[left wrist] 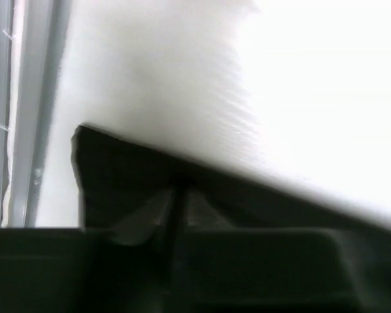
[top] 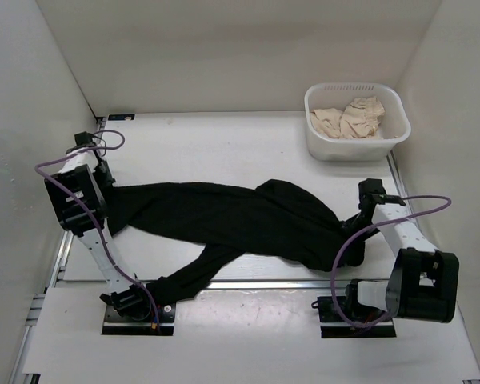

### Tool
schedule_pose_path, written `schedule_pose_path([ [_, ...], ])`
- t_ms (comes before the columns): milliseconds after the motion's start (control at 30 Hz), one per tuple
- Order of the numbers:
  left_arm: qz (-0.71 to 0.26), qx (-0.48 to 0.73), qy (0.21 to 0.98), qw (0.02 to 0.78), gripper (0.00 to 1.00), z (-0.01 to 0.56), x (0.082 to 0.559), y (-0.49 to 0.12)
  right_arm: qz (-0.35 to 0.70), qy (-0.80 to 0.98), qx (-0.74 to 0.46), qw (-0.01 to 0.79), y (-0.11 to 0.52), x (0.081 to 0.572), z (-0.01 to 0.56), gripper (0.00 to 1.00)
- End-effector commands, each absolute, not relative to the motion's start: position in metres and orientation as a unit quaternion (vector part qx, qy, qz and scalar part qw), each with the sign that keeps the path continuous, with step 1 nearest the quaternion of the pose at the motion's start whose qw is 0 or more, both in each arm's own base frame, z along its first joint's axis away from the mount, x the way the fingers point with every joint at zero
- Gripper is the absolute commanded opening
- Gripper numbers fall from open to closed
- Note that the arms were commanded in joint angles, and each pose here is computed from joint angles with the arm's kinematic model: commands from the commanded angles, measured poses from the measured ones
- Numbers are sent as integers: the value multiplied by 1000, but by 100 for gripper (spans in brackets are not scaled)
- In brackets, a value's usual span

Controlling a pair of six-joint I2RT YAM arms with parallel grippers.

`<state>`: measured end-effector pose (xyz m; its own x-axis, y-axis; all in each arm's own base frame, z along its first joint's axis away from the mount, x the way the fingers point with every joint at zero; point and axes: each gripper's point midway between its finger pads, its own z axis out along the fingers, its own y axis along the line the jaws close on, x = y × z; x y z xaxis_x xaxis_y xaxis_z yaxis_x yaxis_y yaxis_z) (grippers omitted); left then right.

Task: Fold and stack the trousers
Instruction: Flatten the trousers out

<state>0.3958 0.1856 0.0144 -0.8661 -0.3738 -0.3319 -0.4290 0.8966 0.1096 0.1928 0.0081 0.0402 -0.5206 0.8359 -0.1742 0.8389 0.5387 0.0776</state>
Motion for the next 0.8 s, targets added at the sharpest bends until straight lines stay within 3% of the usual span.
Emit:
schedule_pose_path([
  [0,68,-197,975,73,14,-28,358,167,47,873,475,99,23,218,39,18],
  [67,64,-203,974,78,14,-24,357,171,61,873,467,130,20,255,54,0],
  [267,132,-228,942,210,14,74,409,223,114,878,396,244,17,389,159,0],
  [300,143,-231,933,238,14,98,418,229,132,866,374,304,15,418,211,0],
  [367,168,-240,913,284,14,144,430,245,137,857,362,341,12,432,247,0],
  [533,187,-256,879,355,14,226,409,253,107,835,364,398,-7,402,292,0],
  [667,188,-262,889,327,14,213,365,236,78,854,384,342,-7,344,230,0],
  [700,169,-257,906,291,14,181,349,223,62,868,394,296,-6,320,186,0],
  [733,165,-257,912,274,14,168,339,218,70,868,396,292,-2,308,179,0],
  [767,159,-248,920,257,28,154,335,208,71,869,408,272,1,296,163,0],
])
